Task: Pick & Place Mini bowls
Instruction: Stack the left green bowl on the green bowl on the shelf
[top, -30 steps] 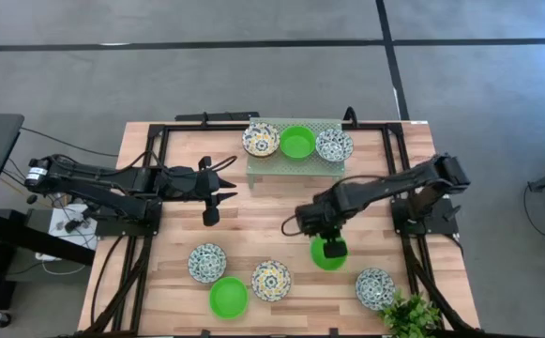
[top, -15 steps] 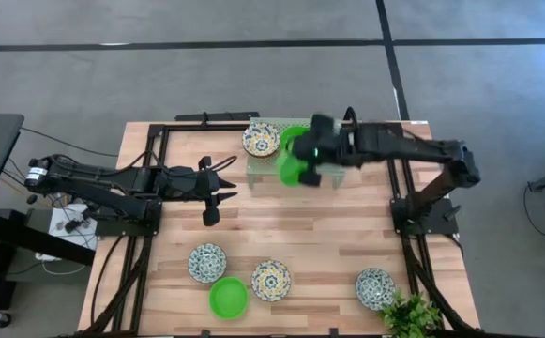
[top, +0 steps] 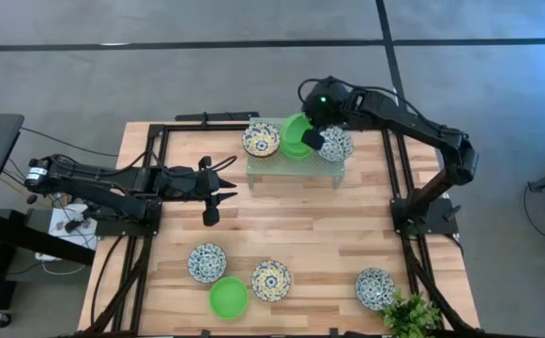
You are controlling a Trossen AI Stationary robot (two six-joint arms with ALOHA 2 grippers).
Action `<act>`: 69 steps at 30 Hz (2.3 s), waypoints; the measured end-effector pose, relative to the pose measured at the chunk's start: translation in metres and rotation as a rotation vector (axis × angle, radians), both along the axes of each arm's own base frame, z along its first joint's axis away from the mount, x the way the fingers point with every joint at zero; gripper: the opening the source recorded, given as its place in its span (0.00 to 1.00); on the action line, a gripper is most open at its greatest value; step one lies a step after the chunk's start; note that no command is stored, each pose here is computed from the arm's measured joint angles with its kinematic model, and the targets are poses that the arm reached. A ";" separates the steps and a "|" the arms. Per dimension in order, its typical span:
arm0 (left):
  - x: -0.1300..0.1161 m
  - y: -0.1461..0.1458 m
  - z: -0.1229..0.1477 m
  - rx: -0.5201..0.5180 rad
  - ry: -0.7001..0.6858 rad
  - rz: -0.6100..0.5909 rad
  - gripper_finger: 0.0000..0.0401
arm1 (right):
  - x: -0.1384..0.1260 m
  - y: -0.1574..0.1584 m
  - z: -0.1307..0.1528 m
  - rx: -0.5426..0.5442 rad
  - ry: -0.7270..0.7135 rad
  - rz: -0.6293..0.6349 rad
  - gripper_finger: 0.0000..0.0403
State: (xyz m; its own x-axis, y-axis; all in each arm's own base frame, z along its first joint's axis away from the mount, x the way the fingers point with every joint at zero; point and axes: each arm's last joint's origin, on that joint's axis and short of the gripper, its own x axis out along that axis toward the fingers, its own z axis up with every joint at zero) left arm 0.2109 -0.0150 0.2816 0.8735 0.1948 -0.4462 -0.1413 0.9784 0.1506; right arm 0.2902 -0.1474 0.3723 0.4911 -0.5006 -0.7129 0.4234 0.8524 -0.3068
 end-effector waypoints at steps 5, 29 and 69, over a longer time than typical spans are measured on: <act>0.000 0.000 0.000 0.000 -0.001 0.000 0.24 | -0.003 -0.013 -0.008 0.016 0.055 0.005 0.00; 0.000 0.000 0.001 -0.001 -0.008 0.000 0.24 | 0.004 -0.017 -0.021 0.073 0.103 0.177 0.08; 0.000 0.000 0.001 -0.001 -0.007 0.000 0.24 | 0.006 -0.025 -0.032 0.131 0.128 0.119 0.16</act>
State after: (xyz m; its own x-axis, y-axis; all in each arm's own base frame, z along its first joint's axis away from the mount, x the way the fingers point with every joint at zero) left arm 0.2112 -0.0150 0.2822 0.8767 0.1945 -0.4399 -0.1424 0.9786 0.1487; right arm 0.2959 -0.1719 0.3404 0.4424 -0.3430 -0.8286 0.2817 0.9304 -0.2347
